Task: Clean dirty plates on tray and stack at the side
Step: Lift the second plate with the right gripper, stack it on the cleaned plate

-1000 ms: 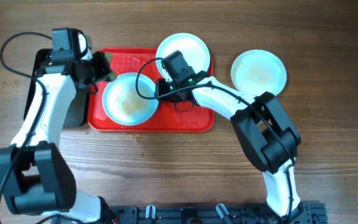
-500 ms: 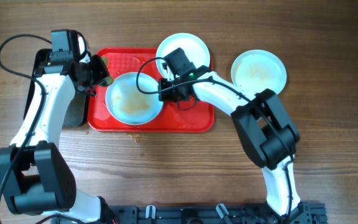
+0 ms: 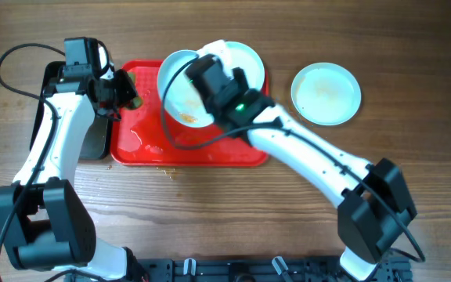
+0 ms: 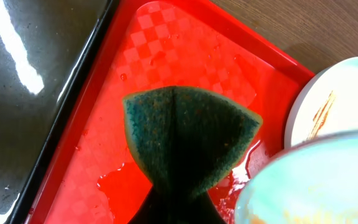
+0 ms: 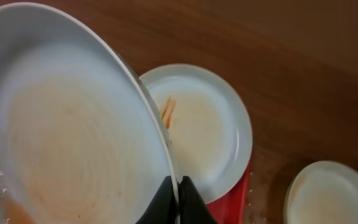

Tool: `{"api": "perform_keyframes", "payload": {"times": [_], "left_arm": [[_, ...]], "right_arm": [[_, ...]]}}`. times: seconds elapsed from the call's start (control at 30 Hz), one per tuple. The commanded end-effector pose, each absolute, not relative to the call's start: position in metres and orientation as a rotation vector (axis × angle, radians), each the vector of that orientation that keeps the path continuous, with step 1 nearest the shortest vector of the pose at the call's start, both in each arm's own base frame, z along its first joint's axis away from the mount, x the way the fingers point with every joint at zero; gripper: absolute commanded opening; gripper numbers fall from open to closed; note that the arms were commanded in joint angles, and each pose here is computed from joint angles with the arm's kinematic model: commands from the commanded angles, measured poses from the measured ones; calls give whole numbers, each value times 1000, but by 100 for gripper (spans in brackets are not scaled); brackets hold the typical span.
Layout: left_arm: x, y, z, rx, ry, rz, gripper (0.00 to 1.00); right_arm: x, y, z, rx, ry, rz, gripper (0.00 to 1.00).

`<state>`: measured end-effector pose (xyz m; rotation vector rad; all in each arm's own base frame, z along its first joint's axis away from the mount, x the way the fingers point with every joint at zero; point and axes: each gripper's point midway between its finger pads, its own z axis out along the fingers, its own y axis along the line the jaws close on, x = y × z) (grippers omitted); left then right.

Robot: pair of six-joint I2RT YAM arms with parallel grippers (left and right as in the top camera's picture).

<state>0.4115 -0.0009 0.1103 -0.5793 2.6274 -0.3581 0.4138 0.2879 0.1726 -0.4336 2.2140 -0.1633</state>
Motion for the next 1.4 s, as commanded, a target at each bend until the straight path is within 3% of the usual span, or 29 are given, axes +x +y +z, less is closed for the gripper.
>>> {"api": "perform_keyframes", "payload": {"times": [0.0, 0.23, 0.57, 0.73, 0.93, 1.1, 1.23, 1.37], "left_arm": [[411, 2, 109, -570, 2630, -343, 4], [411, 2, 109, -571, 2630, -344, 4], [411, 2, 109, -570, 2630, -343, 4], [411, 3, 109, -572, 2630, -338, 4], [411, 2, 109, -572, 2631, -339, 4], [411, 2, 109, -572, 2630, -339, 4], [411, 2, 109, -572, 2630, -339, 4], [411, 2, 109, -572, 2630, -339, 4]], "right_arm": [[414, 290, 214, -523, 2016, -413, 5], [404, 302, 278, -524, 1746, -704, 4], [403, 305, 291, -476, 1708, -705, 4], [390, 316, 259, -497, 1797, -587, 4], [368, 325, 178, -603, 2187, -166, 4], [412, 242, 192, -313, 2419, 254, 4], [447, 86, 175, 174, 2552, 250, 4], [446, -17, 141, 485, 2607, 150, 4]]}}
